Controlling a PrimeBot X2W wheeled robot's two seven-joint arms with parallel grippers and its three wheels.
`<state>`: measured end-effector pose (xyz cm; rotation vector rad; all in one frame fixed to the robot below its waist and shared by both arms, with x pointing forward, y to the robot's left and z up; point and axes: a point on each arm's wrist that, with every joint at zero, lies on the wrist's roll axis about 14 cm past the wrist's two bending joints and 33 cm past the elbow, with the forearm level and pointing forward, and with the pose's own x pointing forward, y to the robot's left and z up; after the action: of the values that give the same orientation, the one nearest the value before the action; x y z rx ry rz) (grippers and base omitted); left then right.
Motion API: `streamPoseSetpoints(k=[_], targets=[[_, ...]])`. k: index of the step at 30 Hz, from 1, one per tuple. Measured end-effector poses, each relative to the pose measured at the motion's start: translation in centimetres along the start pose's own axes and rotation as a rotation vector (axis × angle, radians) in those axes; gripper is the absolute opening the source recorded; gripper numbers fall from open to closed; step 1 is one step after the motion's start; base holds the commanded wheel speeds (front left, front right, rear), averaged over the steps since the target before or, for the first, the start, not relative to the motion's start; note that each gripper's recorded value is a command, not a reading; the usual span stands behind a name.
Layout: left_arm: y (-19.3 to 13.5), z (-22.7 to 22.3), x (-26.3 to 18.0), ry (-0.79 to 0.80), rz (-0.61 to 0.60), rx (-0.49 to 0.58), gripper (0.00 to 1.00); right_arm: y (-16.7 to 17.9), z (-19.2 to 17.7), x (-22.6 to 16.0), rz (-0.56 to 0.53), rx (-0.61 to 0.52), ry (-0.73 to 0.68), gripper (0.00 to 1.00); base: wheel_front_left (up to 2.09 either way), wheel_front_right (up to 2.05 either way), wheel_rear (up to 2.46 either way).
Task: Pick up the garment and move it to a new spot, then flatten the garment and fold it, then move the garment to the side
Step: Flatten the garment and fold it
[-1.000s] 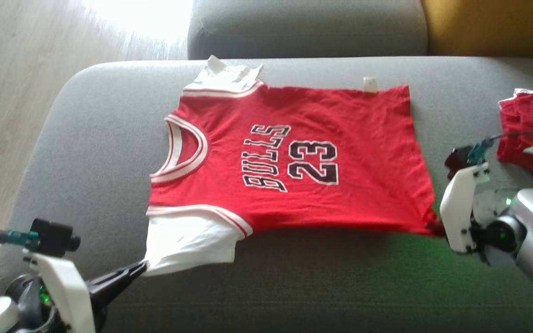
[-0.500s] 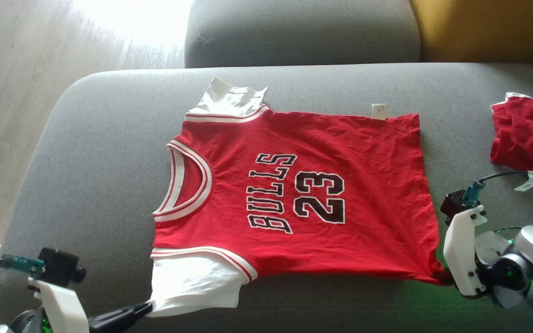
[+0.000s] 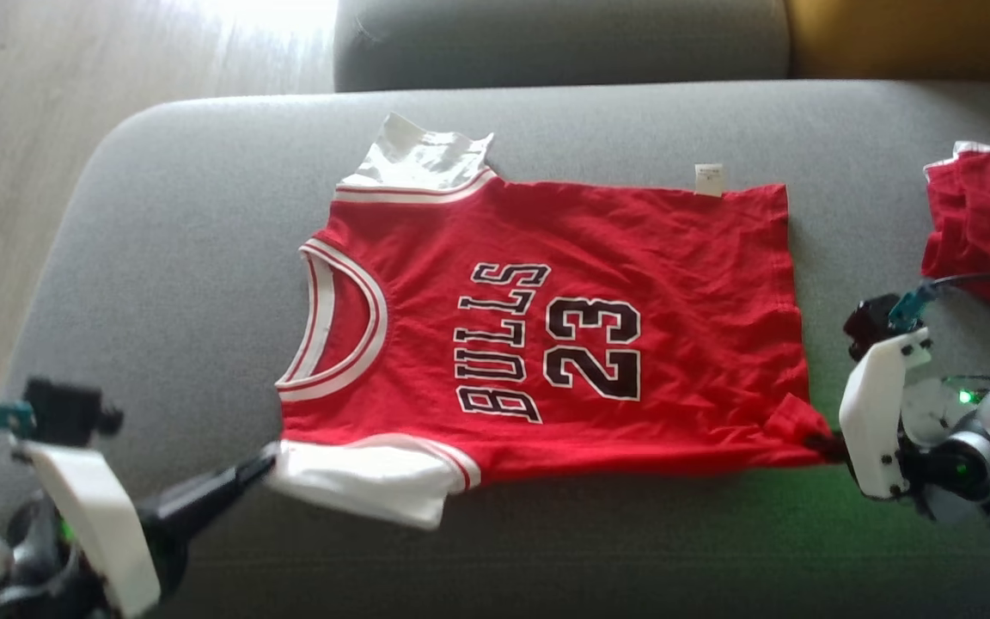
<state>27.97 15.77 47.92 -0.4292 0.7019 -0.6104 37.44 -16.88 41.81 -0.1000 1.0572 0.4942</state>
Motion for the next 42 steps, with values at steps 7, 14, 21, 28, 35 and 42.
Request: streamPoseSetpoints(k=[7, 14, 21, 28, 35, 42], targets=[[-0.1, 3.8, 1.5, -0.09, -0.026, 0.005, 0.0, -0.4, 1.1, 0.8, -0.004, 0.031, -0.048, 0.0, 0.0, 0.0, 0.0], [0.8, 7.1, 3.8, -0.166, -0.024, -0.005, 0.0, -0.5, 3.4, 1.7, 0.008, 0.083, -0.111, 0.0, 0.0, 0.0, 0.0], [2.4, 8.7, 6.5, -0.169, 0.014, 0.028, 0.0, -1.6, 5.2, 2.6, -0.015, 0.102, -0.143, 0.0, 0.0, 0.0, 0.0], [4.1, 9.5, 8.6, -0.171, 0.074, 0.041, 0.0, -2.5, 5.3, 3.9, -0.038, 0.122, -0.145, 0.0, 0.0, 0.0, 0.0], [5.6, 9.9, 9.4, -0.195, 0.136, 0.037, 0.0, -3.1, 5.7, 4.3, -0.056, 0.129, -0.169, 0.0, 0.0, 0.0, 0.0], [6.2, 10.8, 10.3, -0.23, 0.162, 0.046, 0.0, -3.6, 6.4, 4.6, -0.068, 0.125, -0.184, 0.0, 0.0, 0.0, 0.0]])
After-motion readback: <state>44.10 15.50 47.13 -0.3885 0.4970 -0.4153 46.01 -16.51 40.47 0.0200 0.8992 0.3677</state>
